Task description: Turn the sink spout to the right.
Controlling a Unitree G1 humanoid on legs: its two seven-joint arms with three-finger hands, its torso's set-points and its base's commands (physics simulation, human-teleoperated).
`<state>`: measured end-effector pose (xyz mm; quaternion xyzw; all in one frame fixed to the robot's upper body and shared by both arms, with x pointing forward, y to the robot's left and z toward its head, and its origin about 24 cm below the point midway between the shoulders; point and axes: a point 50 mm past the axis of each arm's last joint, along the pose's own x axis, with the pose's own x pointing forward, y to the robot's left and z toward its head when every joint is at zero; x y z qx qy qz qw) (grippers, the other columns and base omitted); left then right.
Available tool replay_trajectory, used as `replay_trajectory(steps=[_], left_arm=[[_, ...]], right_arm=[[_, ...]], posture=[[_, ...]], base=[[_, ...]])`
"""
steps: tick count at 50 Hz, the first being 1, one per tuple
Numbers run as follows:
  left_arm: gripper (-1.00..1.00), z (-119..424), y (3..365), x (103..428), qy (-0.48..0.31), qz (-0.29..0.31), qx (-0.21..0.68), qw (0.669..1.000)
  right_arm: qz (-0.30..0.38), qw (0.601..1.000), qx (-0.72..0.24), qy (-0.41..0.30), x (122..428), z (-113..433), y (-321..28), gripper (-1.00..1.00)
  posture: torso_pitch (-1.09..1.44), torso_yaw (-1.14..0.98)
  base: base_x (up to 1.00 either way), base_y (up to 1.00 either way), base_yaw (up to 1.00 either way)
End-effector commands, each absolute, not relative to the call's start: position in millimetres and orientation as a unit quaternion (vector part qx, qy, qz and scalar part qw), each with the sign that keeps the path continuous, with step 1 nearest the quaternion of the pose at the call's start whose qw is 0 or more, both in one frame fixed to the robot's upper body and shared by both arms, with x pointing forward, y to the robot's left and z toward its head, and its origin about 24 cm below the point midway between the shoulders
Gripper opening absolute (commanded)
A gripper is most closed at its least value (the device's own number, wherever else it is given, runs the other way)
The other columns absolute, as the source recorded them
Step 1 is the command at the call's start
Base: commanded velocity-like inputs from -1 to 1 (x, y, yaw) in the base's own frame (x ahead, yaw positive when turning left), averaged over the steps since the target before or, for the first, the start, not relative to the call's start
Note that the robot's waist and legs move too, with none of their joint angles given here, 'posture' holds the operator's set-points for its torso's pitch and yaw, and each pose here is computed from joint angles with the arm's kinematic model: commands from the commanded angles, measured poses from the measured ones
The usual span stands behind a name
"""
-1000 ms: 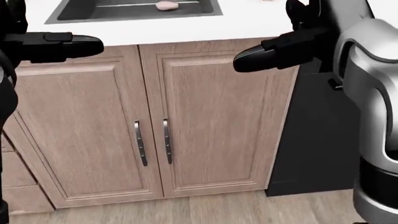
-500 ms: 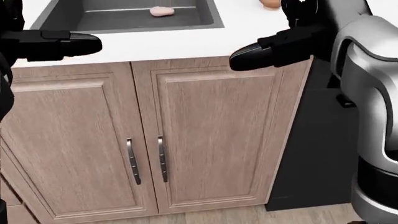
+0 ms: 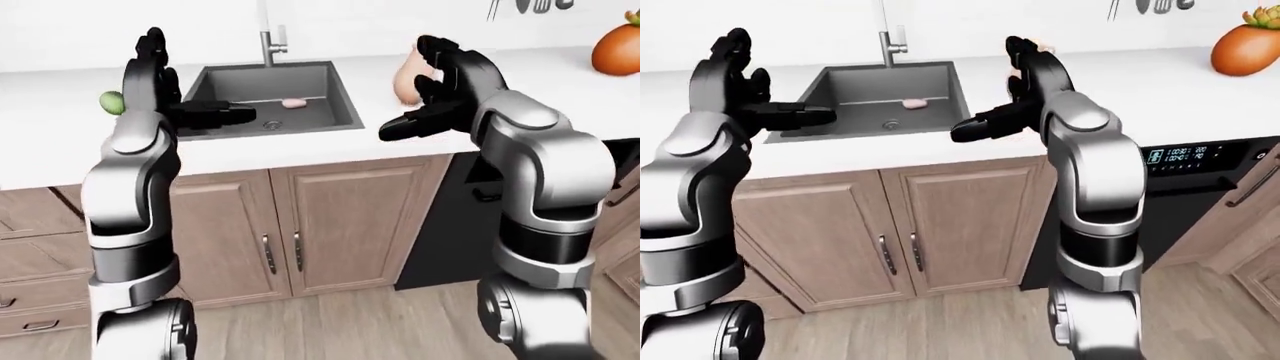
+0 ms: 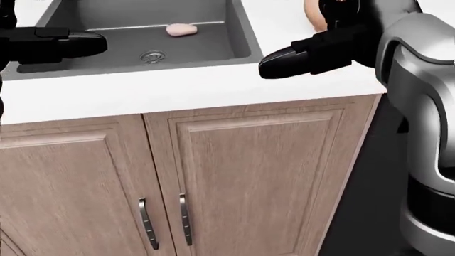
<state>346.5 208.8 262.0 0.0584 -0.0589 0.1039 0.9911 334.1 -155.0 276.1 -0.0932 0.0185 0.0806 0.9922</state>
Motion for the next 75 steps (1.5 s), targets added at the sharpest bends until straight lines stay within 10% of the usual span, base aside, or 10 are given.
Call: replay_trajectory(steps=[1, 75], left_arm=[[1.0, 282, 204, 342, -0.103, 0.097, 0.059, 0.988], [1.0, 298, 221, 340, -0.111, 0.123, 0.052, 0.985]], right_arm=[[0.072, 0.992, -0.098, -0.02, 330, 293, -157, 1.0], [0.105, 0.985, -0.132, -0.037, 322, 317, -129, 1.0]], posture=[[0.0, 0.0], [0.0, 0.0]], base=[[0.34, 0.0, 0.0], [0.17, 0.0, 0.0]])
